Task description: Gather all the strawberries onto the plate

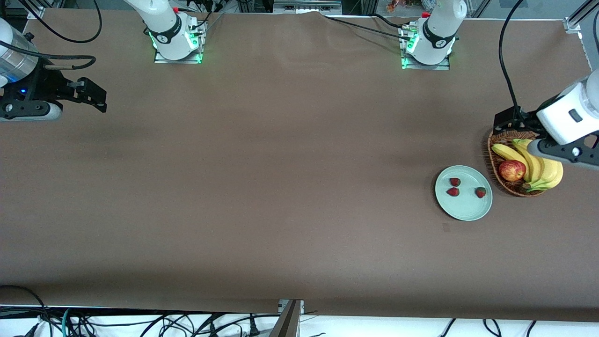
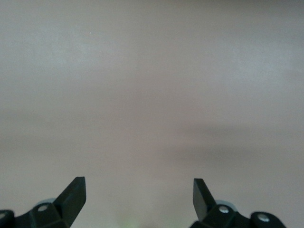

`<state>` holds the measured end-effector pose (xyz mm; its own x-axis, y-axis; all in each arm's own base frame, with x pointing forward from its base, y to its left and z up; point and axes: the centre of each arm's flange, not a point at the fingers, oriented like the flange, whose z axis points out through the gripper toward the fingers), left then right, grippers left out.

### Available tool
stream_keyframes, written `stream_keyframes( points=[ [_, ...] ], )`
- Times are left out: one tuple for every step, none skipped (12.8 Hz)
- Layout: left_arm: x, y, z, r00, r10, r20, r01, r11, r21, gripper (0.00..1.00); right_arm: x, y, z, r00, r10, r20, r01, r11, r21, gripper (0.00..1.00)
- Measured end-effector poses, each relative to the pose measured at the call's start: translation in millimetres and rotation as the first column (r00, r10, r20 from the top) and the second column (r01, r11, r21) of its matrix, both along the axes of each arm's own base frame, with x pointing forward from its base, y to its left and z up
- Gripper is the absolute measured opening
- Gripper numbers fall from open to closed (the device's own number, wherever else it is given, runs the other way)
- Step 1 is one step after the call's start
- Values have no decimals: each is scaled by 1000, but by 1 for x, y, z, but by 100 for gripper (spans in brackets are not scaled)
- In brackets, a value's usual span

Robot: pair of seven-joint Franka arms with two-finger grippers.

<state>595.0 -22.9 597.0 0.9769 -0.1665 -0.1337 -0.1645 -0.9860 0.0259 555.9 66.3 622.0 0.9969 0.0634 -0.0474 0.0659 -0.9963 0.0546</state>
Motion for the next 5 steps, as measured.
stream_keyframes(
  points=[
    [-11,9,0,999,25,20,-25,1000,2,100,0,0,0,1000,0,0,0,1000,0,100],
    [-24,13,1,998,36,46,-36,999,5,100,0,0,0,1000,0,0,0,1000,0,100],
    [-35,12,0,997,37,60,-38,999,7,100,0,0,0,1000,0,0,0,1000,0,100],
    [-43,9,0,997,37,67,-37,999,8,100,0,0,0,1000,1,0,-1,1000,0,100],
    [-48,5,0,997,34,71,-35,999,8,100,0,1,0,1000,1,0,-1,1000,0,100]
  ],
)
